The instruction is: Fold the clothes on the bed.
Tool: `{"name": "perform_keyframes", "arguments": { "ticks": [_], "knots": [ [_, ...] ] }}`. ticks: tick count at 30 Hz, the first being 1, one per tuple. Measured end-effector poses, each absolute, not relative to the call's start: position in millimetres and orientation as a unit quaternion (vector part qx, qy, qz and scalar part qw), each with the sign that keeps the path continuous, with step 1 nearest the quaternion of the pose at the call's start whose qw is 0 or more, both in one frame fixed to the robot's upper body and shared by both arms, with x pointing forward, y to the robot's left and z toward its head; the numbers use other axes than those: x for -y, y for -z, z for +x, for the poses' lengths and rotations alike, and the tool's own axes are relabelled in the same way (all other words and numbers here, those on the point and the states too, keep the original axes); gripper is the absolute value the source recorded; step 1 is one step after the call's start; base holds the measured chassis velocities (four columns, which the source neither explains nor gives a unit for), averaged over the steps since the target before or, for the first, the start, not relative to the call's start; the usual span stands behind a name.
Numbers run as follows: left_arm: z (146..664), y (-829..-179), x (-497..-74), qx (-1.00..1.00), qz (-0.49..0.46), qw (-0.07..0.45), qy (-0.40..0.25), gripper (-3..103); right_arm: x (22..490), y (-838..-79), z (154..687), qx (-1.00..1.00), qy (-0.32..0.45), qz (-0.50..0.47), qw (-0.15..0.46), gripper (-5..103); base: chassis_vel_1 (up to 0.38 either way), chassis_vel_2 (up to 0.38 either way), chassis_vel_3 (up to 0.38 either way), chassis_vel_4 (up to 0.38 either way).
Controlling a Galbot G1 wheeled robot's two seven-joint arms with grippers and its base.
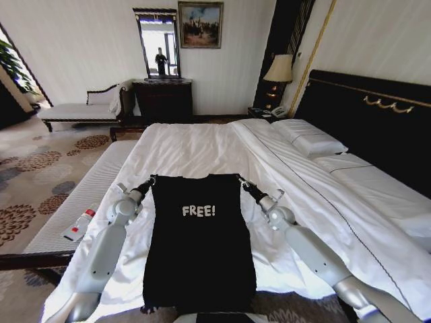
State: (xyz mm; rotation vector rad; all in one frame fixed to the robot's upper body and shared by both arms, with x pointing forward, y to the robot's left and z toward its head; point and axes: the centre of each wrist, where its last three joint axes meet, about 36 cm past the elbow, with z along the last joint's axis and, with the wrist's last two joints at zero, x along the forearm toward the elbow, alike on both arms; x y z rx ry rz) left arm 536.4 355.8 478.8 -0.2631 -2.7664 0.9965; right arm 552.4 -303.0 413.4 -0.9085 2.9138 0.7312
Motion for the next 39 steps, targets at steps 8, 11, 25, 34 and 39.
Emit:
{"name": "perform_keyframes", "arguments": {
  "ticks": [8, 11, 25, 34, 39],
  "knots": [
    [584.8, -503.3, -367.0, 0.933, -0.094, 0.076, -0.338, 2, 298.5, -419.5, 610.2, -0.936, -0.212, -0.28, -0.006, 0, 0.0, 0.0, 0.0, 0.0],
    [596.7, -506.1, -367.9, 0.932, -0.095, 0.072, -0.343, 2, 296.9, -425.9, 623.8, -0.938, -0.21, -0.278, -0.002, 0, 0.0, 0.0, 0.0, 0.0],
    [609.4, -520.0, -372.8, 0.928, -0.113, 0.041, -0.352, 2, 289.2, -463.1, 648.2, -0.935, -0.213, -0.283, 0.031, 0, 0.0, 0.0, 0.0, 0.0],
    [528.1, -461.3, -375.3, 0.934, -0.113, 0.082, -0.328, 2, 285.1, -399.5, 558.5, -0.928, -0.229, -0.294, -0.012, 0, 0.0, 0.0, 0.0, 0.0],
    [478.7, -440.6, -378.3, 0.934, -0.1, 0.097, -0.33, 2, 290.1, -381.5, 510.6, -0.927, -0.232, -0.293, -0.028, 0, 0.0, 0.0, 0.0, 0.0]
  ]
}}
